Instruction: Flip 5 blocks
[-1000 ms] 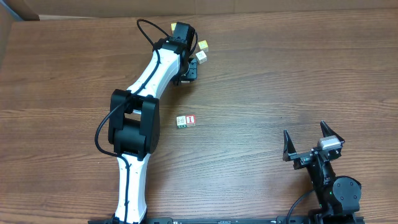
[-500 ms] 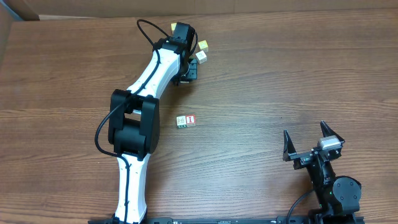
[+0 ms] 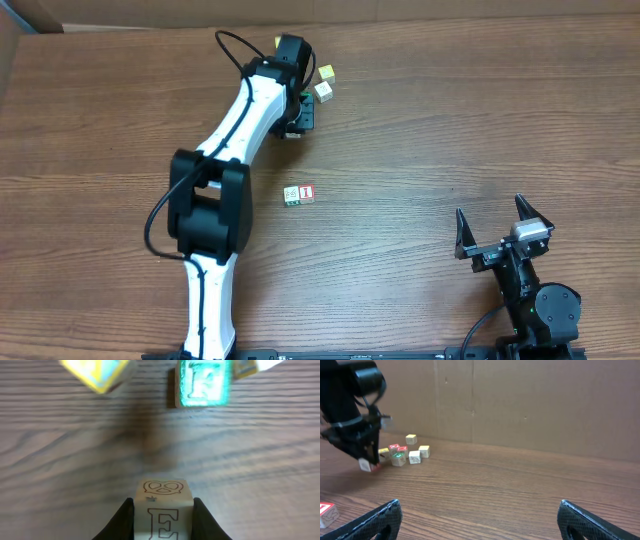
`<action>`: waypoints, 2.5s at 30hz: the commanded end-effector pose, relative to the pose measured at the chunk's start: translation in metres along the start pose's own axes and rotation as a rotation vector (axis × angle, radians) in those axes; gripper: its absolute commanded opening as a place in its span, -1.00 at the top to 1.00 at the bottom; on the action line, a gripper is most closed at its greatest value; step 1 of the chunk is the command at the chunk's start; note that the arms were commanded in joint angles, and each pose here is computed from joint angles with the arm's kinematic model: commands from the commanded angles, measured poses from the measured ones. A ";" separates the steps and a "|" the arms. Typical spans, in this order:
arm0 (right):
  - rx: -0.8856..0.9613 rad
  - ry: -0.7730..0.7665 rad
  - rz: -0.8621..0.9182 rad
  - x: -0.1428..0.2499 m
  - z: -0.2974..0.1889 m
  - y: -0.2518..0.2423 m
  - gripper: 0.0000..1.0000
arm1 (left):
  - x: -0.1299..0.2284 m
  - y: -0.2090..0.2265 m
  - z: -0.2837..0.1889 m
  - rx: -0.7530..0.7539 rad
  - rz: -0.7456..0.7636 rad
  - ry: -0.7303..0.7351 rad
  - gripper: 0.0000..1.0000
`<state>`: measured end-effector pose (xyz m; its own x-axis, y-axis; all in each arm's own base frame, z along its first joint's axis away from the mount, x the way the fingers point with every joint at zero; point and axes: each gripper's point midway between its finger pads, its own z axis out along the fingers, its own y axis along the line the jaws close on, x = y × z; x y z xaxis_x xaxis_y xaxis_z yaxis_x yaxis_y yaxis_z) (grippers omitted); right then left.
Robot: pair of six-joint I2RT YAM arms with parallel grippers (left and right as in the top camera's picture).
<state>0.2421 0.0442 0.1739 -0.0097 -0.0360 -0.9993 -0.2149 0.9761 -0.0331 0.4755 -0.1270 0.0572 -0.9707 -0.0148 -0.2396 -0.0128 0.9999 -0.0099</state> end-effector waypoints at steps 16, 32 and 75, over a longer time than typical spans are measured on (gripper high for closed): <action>0.003 0.000 0.000 0.003 0.000 -0.001 -1.00 | 0.075 0.049 -0.181 -0.103 -0.133 0.012 0.68; 0.003 0.000 0.000 0.003 0.000 -0.001 -1.00 | 0.151 0.068 -0.096 -0.224 -0.173 0.269 0.70; 0.003 0.000 0.000 0.003 0.000 -0.001 -1.00 | 0.150 0.055 -0.018 -0.092 -0.252 0.155 0.10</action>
<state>0.2421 0.0442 0.1738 -0.0101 -0.0356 -0.9993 -0.2149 0.9761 -0.0326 0.3156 -0.0751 0.0270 -0.9675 -0.2454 -0.0604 -0.2491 0.9663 0.0646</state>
